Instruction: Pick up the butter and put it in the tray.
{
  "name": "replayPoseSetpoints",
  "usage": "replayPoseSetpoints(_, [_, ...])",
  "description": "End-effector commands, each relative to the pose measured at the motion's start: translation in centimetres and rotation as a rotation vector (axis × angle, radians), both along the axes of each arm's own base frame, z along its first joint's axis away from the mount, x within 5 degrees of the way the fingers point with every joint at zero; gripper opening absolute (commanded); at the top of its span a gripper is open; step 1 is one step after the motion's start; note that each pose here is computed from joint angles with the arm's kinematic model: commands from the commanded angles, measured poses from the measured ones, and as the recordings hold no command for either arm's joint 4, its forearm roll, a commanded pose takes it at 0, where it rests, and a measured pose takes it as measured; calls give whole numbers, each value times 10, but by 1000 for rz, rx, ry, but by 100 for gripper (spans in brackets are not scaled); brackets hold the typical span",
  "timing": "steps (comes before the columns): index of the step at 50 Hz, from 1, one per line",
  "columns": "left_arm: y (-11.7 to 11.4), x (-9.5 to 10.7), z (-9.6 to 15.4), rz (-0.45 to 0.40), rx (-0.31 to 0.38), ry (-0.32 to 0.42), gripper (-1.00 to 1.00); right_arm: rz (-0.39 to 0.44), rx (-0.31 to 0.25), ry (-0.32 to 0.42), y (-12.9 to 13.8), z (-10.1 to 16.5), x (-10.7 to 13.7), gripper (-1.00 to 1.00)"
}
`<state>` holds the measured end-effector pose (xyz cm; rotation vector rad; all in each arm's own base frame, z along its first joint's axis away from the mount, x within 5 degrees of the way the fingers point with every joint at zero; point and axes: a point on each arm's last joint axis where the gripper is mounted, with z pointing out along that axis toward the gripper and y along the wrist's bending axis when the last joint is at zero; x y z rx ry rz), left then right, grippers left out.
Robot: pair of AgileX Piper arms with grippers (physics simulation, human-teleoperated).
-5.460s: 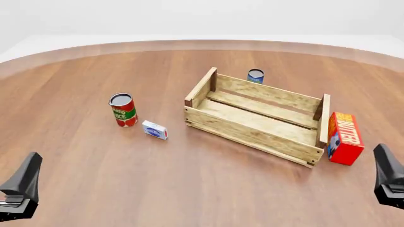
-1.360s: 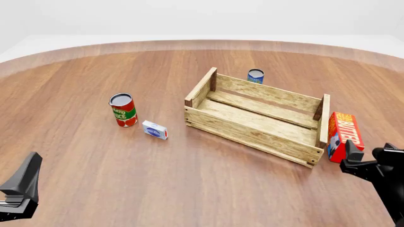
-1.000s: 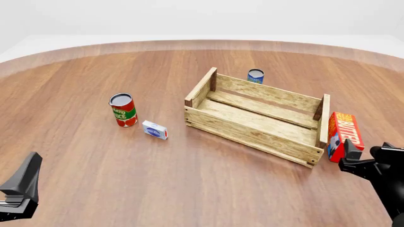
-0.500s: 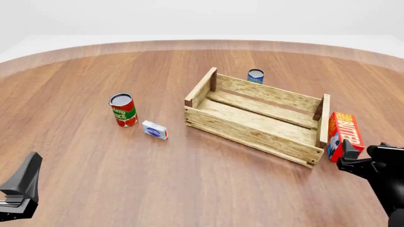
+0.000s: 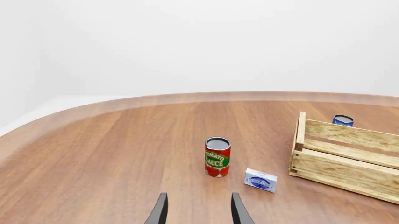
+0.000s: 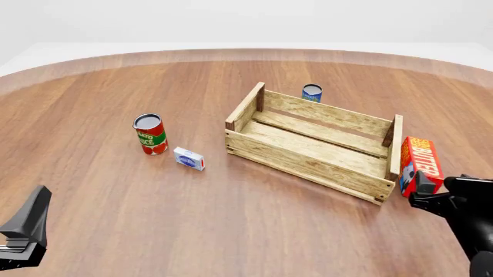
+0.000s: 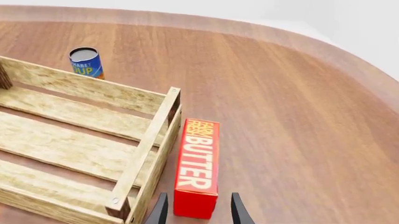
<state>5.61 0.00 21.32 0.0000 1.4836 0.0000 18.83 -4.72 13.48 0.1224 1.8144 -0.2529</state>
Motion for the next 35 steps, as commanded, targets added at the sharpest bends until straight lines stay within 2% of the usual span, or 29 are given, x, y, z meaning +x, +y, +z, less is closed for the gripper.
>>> replayPoseSetpoints(1, [0,0,0,0,0,0,100,3,0,8,0,-3,3,100])
replayPoseSetpoints(35, [0,0,0,0,0,0,100,7,0,41,-3,-12,14,100])
